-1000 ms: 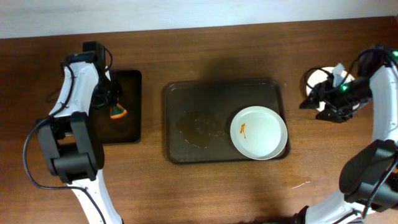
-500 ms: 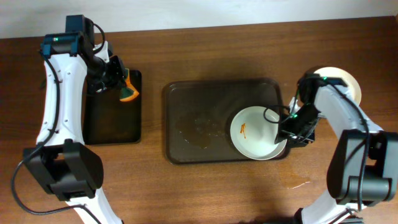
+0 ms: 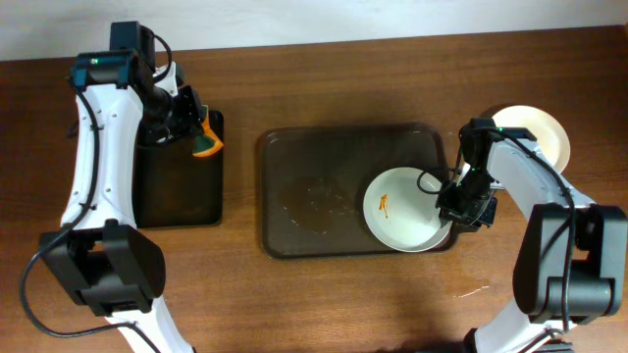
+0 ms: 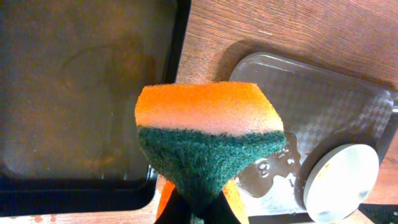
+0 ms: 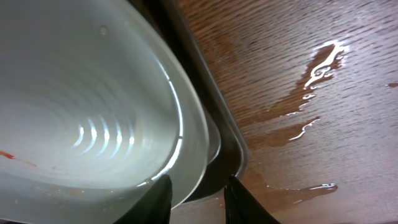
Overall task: Clean dirty plates on tray and stack at the side
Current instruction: 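Move the right gripper to the remaining plate and grip its rim, then pull the gripped plate toward the tray center with the right gripper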
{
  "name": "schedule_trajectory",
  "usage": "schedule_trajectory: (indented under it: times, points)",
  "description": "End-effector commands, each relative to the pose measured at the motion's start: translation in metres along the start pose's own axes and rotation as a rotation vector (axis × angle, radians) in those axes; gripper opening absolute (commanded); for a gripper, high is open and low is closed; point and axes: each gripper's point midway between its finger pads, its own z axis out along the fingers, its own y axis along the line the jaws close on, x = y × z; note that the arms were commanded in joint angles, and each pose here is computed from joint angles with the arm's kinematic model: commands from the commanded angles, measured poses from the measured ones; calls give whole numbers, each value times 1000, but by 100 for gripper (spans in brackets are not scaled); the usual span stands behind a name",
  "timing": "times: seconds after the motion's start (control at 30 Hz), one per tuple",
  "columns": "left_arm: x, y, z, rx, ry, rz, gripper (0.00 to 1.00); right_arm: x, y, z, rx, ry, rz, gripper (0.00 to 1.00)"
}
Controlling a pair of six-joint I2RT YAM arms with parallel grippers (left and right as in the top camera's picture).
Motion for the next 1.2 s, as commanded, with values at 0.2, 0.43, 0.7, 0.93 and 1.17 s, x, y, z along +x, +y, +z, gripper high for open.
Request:
schedule_trajectory:
  times: [0.2, 0.43, 0.7, 0.93, 1.17]
  points:
    - [-4, 4, -4, -29, -25, 18, 0, 0, 2, 15, -17, 8, 4, 30]
    - [-8, 3, -4, -25, -41, 22, 0, -7, 28, 18, -110, -28, -81, 23]
    - [-8, 3, -4, -25, -41, 22, 0, 40, 114, 37, -97, -60, -418, 32]
    - [-8, 3, -4, -25, -41, 22, 0, 3, 115, -27, -69, -157, -327, 36]
    - [-8, 3, -4, -25, -41, 22, 0, 12, 95, 4, -57, -94, -43, 40]
